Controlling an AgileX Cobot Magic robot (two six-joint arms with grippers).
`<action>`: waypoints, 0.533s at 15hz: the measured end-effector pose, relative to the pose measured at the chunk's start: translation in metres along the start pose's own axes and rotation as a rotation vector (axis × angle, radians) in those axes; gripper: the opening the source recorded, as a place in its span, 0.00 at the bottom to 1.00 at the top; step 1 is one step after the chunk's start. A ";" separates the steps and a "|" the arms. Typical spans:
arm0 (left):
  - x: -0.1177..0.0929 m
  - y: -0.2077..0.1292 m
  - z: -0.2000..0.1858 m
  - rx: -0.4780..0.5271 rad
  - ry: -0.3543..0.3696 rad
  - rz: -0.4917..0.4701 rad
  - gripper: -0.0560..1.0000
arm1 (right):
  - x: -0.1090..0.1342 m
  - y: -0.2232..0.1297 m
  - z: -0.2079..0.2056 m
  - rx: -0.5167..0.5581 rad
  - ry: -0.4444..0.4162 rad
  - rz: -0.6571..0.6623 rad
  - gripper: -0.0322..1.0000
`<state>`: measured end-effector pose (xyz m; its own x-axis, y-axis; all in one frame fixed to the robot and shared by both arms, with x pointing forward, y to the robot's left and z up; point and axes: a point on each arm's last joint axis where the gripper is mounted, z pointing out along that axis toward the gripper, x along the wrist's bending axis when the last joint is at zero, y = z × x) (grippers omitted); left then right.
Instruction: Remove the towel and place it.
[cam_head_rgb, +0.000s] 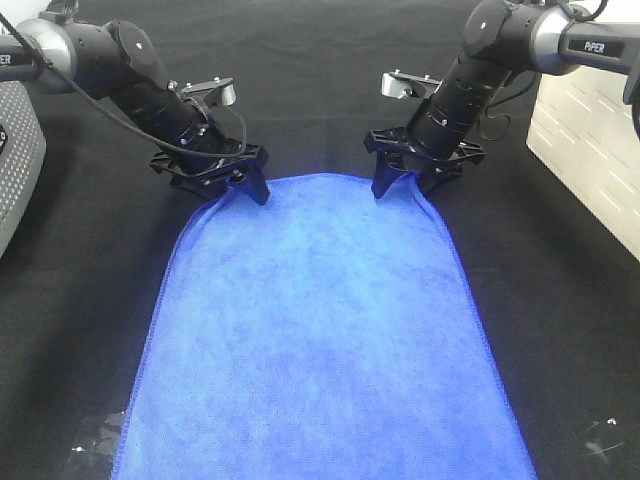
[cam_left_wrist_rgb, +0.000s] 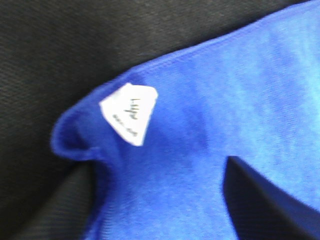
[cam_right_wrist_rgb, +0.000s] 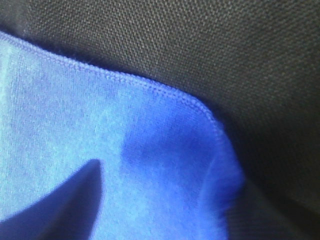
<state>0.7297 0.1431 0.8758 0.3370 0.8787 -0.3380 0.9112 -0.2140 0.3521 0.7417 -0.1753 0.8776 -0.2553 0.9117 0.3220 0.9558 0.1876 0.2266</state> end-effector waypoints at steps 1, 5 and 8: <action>0.001 0.000 0.001 -0.005 0.009 0.005 0.61 | 0.000 0.000 0.001 -0.001 0.000 0.000 0.57; 0.003 -0.001 0.003 -0.003 0.026 0.020 0.19 | 0.000 -0.001 0.005 0.005 0.003 0.000 0.23; 0.006 -0.001 0.004 0.004 0.052 0.043 0.07 | 0.000 -0.001 0.006 0.008 0.006 -0.007 0.04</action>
<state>0.7314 0.1468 0.8702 0.3630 0.8897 -0.2768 0.8970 -0.2533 0.3622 0.7413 -0.1733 0.8716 -0.2629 0.9081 0.3259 0.9550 0.1970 0.2215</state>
